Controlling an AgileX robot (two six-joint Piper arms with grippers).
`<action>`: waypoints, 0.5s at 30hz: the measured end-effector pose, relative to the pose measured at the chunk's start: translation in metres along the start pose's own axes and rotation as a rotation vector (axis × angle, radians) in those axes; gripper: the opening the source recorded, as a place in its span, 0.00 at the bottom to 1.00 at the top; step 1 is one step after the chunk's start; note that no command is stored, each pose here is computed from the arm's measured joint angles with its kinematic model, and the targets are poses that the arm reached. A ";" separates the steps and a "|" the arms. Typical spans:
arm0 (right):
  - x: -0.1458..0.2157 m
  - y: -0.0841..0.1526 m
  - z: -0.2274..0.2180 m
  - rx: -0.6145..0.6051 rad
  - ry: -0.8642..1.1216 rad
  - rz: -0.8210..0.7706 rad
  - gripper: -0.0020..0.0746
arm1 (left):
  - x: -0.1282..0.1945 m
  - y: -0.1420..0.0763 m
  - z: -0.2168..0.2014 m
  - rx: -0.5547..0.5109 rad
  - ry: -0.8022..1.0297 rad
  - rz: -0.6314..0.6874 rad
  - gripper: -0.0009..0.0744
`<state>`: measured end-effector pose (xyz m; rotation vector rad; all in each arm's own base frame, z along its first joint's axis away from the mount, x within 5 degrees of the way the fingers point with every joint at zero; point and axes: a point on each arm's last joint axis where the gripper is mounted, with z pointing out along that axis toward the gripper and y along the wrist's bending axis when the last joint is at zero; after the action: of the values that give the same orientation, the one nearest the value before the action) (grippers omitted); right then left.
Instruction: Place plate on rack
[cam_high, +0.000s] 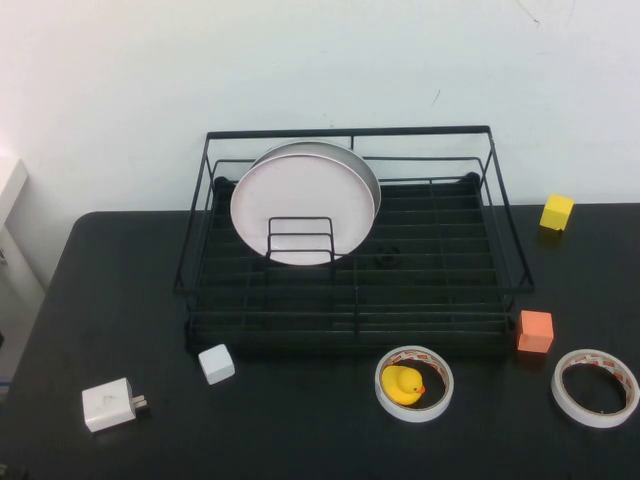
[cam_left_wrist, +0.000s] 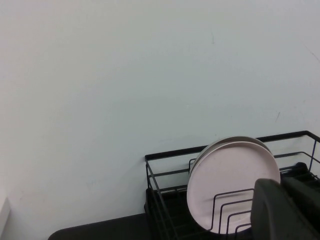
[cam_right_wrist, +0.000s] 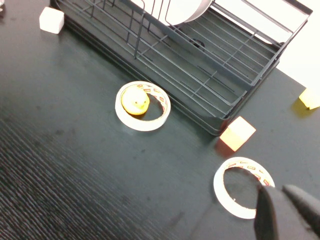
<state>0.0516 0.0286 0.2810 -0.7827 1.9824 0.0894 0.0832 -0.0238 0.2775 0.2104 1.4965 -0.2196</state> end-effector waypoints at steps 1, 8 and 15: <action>0.000 0.000 0.000 0.000 0.000 0.000 0.02 | 0.000 0.000 0.000 0.003 -0.003 0.000 0.01; 0.000 0.000 0.000 0.000 0.000 0.000 0.02 | -0.001 -0.001 0.000 0.009 -0.008 0.006 0.01; 0.000 0.000 0.000 -0.001 -0.001 0.001 0.02 | 0.000 -0.001 0.000 0.011 -0.008 0.006 0.01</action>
<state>0.0516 0.0287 0.2810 -0.7822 1.9823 0.0911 0.0829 -0.0248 0.2778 0.2219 1.4872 -0.2236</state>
